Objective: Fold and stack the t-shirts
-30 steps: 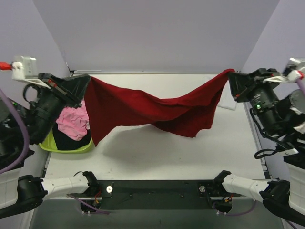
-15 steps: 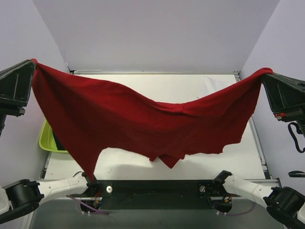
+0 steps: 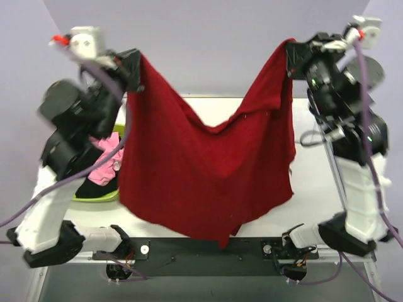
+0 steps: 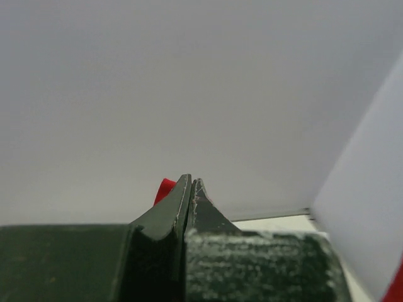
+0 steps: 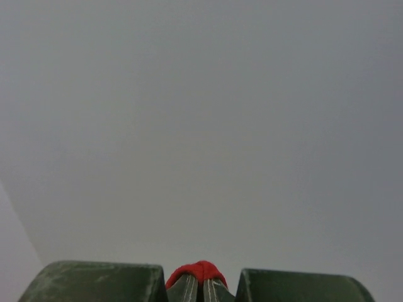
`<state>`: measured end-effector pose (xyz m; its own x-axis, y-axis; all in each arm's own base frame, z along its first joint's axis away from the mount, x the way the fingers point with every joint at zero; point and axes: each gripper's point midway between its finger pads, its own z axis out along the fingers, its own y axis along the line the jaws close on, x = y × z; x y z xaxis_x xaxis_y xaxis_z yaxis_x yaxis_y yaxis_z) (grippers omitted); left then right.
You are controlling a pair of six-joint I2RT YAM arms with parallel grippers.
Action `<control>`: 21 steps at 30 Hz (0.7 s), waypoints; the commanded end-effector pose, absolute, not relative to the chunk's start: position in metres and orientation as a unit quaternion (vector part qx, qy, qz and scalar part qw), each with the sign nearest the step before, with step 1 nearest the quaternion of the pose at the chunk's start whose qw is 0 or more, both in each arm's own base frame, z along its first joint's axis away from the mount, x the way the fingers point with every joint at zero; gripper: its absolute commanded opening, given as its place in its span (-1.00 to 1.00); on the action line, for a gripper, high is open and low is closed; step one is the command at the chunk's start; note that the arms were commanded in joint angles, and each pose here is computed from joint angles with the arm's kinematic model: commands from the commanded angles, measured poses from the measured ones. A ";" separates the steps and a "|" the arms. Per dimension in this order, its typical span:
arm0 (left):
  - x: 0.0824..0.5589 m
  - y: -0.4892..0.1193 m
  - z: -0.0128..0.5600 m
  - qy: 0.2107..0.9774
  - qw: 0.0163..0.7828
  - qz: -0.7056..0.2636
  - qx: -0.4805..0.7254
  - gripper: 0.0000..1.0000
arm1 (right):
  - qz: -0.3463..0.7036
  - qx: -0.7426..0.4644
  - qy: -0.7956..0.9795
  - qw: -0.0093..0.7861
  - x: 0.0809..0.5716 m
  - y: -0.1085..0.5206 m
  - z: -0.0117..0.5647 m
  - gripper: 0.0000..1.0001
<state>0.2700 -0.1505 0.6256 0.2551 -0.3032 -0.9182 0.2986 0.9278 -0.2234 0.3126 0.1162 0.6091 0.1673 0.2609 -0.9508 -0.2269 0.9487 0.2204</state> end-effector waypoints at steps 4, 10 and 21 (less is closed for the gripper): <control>0.413 -0.140 0.600 0.604 0.762 -0.230 -0.046 -1.00 | 0.226 0.095 0.581 0.776 0.398 0.069 0.643 -1.00; 0.499 -0.088 0.610 0.574 0.761 -0.297 -0.062 -1.00 | 0.293 0.098 0.530 0.789 0.445 0.052 0.656 -1.00; 0.467 -0.079 0.646 0.518 0.792 -0.322 -0.010 -1.00 | 0.290 -0.008 0.478 0.829 0.365 0.074 0.692 -1.00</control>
<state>0.5404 -0.0548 0.5646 0.1093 -0.5121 -0.8520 0.3109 0.8317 -0.4600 0.4365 0.0627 0.6263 0.1951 0.4786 -0.8561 -0.3395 0.8518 0.3989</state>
